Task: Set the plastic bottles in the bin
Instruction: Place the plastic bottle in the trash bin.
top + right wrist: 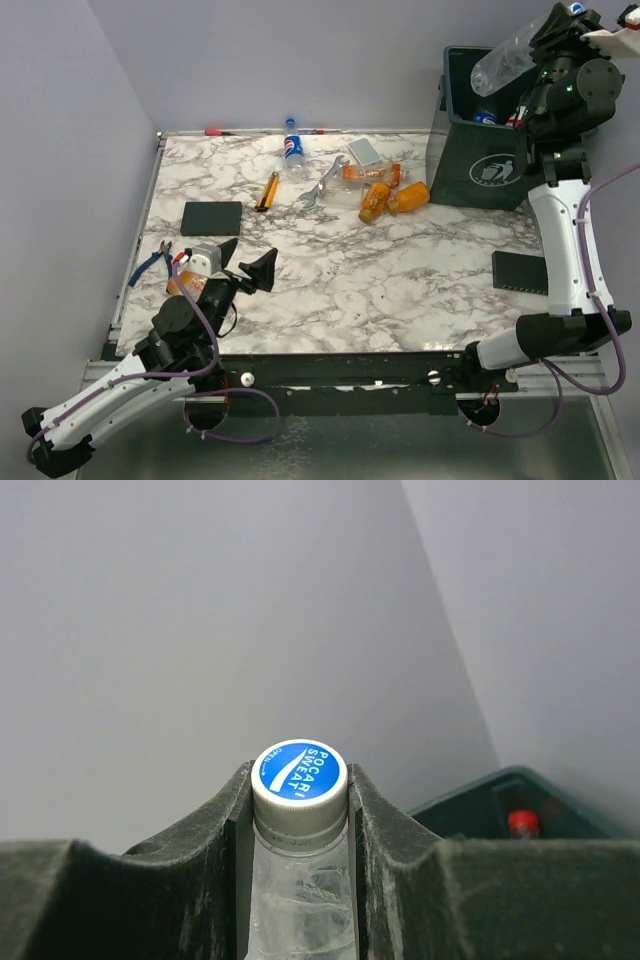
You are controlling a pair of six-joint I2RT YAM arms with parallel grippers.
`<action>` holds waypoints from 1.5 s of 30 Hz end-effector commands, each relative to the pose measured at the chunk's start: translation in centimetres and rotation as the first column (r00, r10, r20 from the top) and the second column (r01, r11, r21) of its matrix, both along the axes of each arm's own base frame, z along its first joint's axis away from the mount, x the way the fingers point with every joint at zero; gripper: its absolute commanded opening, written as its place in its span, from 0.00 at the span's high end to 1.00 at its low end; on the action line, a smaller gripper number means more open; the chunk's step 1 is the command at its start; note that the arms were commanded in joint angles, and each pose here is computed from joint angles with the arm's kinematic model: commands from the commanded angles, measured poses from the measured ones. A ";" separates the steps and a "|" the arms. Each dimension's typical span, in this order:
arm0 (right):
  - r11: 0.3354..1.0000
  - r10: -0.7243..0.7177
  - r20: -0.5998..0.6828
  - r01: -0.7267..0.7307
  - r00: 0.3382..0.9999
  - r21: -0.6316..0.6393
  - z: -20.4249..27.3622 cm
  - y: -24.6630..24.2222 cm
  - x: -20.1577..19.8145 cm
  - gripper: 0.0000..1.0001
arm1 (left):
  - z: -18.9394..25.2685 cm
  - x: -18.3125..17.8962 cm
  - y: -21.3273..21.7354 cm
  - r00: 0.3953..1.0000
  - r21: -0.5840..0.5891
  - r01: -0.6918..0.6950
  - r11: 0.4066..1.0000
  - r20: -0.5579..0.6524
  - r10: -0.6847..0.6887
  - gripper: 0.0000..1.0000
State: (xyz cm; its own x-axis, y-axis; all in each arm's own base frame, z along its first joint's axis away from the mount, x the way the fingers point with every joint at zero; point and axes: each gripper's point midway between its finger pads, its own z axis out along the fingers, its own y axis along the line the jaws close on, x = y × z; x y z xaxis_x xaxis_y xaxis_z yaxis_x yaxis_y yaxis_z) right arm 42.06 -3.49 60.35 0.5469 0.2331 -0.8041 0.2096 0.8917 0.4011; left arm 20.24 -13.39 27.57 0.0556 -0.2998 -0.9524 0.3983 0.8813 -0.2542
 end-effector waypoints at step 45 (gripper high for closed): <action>0.833 0.553 -0.086 -0.546 0.829 0.092 -2.5 10.9 -0.3 0.19 | -1.1 0.6 0.1 0.999 0.101 -0.030 0.994 -0.033 0.033 0.01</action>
State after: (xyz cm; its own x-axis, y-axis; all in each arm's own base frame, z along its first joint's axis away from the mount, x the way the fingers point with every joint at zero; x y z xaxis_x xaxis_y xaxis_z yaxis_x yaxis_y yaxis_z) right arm 45.38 -1.40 57.41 0.3539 0.4826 -0.8011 -0.0129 0.8590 0.5118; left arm 20.75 -13.92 25.34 0.0130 -0.1874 -0.9822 0.3846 0.9077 -0.1681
